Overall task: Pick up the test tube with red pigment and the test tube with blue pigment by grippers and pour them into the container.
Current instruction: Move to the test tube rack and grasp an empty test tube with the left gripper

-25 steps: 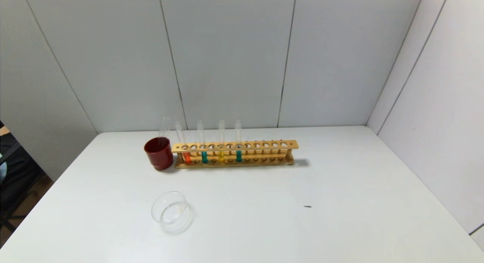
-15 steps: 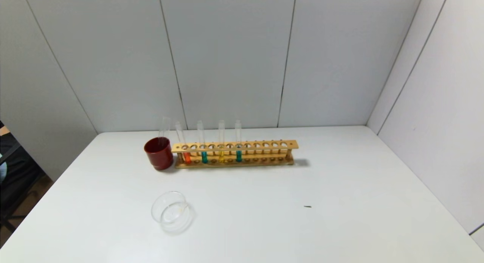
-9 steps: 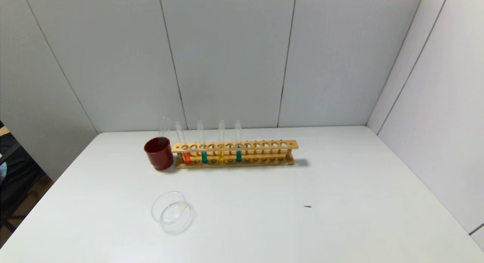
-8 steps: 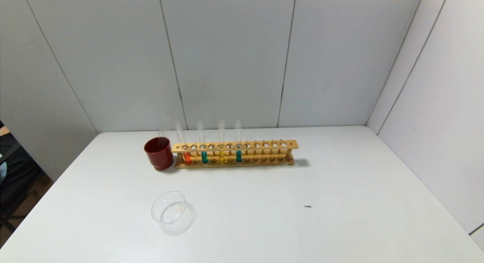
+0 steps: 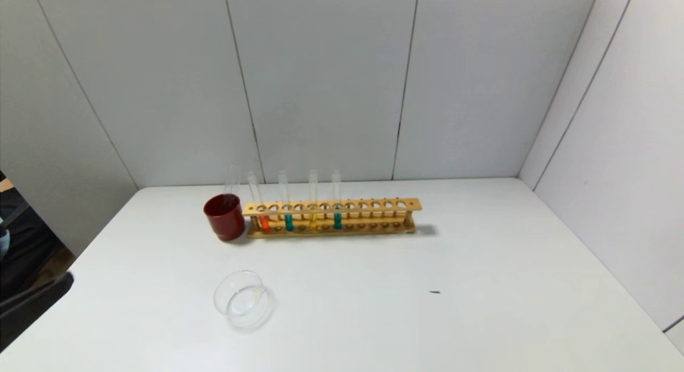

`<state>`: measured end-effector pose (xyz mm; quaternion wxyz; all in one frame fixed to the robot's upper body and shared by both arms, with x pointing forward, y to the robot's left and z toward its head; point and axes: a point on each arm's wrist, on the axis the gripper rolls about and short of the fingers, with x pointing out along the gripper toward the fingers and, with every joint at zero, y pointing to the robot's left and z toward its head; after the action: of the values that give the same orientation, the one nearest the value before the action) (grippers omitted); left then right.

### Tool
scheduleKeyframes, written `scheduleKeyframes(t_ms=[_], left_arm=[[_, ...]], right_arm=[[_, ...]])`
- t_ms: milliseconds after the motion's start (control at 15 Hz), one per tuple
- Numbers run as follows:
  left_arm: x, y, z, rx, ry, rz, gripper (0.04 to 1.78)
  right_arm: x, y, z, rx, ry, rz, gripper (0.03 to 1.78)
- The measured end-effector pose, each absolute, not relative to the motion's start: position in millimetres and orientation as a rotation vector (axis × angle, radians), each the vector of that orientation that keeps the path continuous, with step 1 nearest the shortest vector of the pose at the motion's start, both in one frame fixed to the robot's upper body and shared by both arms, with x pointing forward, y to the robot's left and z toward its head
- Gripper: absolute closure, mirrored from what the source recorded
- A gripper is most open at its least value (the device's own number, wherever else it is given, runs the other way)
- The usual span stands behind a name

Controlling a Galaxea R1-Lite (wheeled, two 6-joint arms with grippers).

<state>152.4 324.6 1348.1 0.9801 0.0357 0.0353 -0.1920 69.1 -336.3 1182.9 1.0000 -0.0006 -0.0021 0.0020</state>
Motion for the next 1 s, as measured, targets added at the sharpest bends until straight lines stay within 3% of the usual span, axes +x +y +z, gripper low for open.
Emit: scheduleKeyframes(t_ms=[200, 533, 1000], left_arm=[[216, 323, 1349, 0.049, 0.125, -0.404, 0.1], [308, 321, 1315, 0.013, 0.202, -0.412, 0.1], [379, 311, 1264, -0.013, 0.182, -0.437, 0.1]], right_arm=[[69, -336, 1183, -0.001, -0.004, 0.004, 0.06], [69, -336, 1183, -0.001, -0.004, 0.004, 0.06], [69, -336, 1183, -0.001, -0.004, 0.004, 0.06]])
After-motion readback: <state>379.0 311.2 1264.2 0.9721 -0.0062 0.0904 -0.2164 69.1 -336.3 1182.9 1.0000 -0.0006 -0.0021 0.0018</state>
